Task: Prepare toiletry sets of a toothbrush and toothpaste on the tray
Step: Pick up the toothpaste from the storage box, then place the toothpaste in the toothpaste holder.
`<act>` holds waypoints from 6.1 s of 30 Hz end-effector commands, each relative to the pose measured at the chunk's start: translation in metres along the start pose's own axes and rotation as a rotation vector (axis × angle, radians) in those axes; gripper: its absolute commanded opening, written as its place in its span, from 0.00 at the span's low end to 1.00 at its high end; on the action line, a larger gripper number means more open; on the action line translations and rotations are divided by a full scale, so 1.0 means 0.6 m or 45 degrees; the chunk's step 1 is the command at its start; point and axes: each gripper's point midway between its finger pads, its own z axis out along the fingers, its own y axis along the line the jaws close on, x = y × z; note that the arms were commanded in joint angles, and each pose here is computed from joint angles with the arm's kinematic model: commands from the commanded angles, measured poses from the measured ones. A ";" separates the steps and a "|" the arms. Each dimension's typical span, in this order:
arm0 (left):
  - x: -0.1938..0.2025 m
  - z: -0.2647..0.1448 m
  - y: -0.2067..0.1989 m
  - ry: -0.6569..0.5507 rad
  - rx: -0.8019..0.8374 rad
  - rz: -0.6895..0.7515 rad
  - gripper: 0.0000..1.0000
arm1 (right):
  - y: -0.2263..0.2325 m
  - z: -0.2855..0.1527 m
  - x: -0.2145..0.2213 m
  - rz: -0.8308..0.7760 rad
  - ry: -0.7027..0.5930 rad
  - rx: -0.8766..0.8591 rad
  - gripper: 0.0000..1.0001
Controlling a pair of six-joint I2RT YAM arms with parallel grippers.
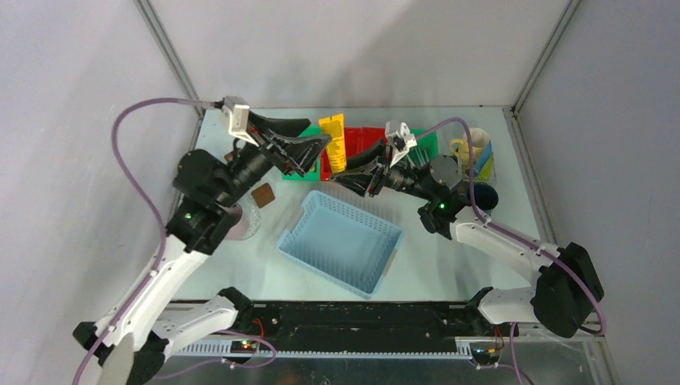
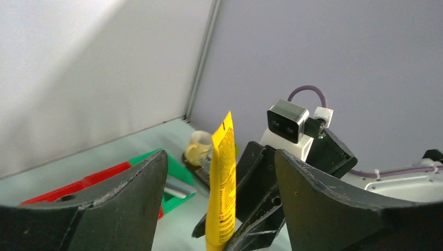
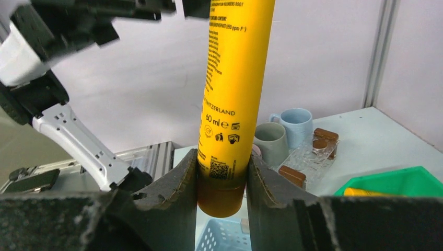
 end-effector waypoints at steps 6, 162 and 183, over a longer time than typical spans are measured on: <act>0.006 -0.048 0.011 0.381 -0.103 0.086 0.81 | 0.050 -0.002 -0.037 -0.151 -0.009 -0.177 0.00; 0.147 -0.263 0.747 0.082 -2.057 0.265 0.00 | -0.096 -0.469 -0.037 -0.923 0.122 1.301 0.99; 0.095 -0.254 0.712 -0.023 -2.013 0.259 0.00 | -0.096 -0.467 -0.033 -0.923 0.120 1.288 0.99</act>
